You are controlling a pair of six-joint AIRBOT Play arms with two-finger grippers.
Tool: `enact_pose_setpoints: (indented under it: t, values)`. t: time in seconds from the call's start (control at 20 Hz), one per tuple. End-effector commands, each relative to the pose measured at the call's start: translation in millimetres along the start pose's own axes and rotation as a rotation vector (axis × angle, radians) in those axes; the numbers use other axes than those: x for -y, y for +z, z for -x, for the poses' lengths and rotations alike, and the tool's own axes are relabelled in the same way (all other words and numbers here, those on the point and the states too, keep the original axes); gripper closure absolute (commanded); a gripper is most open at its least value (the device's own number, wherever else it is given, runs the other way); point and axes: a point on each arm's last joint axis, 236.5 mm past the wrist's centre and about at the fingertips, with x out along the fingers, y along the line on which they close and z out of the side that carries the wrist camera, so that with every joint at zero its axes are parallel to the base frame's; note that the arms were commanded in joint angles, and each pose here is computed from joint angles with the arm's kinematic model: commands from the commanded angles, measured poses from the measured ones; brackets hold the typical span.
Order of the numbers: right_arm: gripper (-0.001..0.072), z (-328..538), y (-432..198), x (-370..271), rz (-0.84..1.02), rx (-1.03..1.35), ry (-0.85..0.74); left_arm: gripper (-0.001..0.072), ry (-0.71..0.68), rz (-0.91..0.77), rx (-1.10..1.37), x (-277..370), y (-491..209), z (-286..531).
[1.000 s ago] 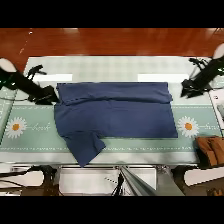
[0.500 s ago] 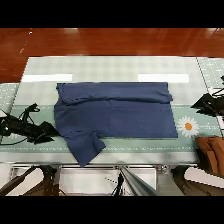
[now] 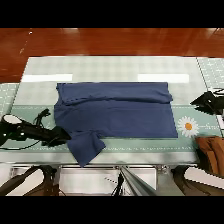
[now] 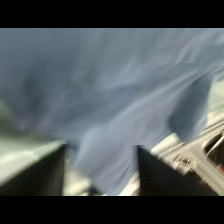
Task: Fold the shirts.
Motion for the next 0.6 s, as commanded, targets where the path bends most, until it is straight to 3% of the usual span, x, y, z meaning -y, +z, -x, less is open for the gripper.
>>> enact_pose_setpoints:
  t: [0.0,0.1,0.25,0.35,0.45,0.55]
  values:
    - [0.0228,1,-2,-5,-0.003,-0.004,0.023,0.0518,0.045,0.082,0.126,-11,31,-14]
    - [0.0228,3,-2,-5,0.004,0.002,0.012,0.0684,0.039,0.09,0.14,-10,34,-13]
    - [0.0228,-1,-36,40,-0.013,-0.122,-0.152,0.0685,0.032,0.089,0.122,-8,30,-14]
    - [0.0226,-18,-62,39,-0.066,-0.165,-0.093,0.0685,0.03,0.073,0.112,-8,28,-14]
    - [0.0142,-34,-94,29,-0.028,-0.215,-0.022,0.0685,0.027,0.051,0.112,-7,28,-14]
    - [0.0134,-45,-116,29,-0.035,-0.24,-0.009,0.0685,0.027,0.045,0.112,-6,28,-14]
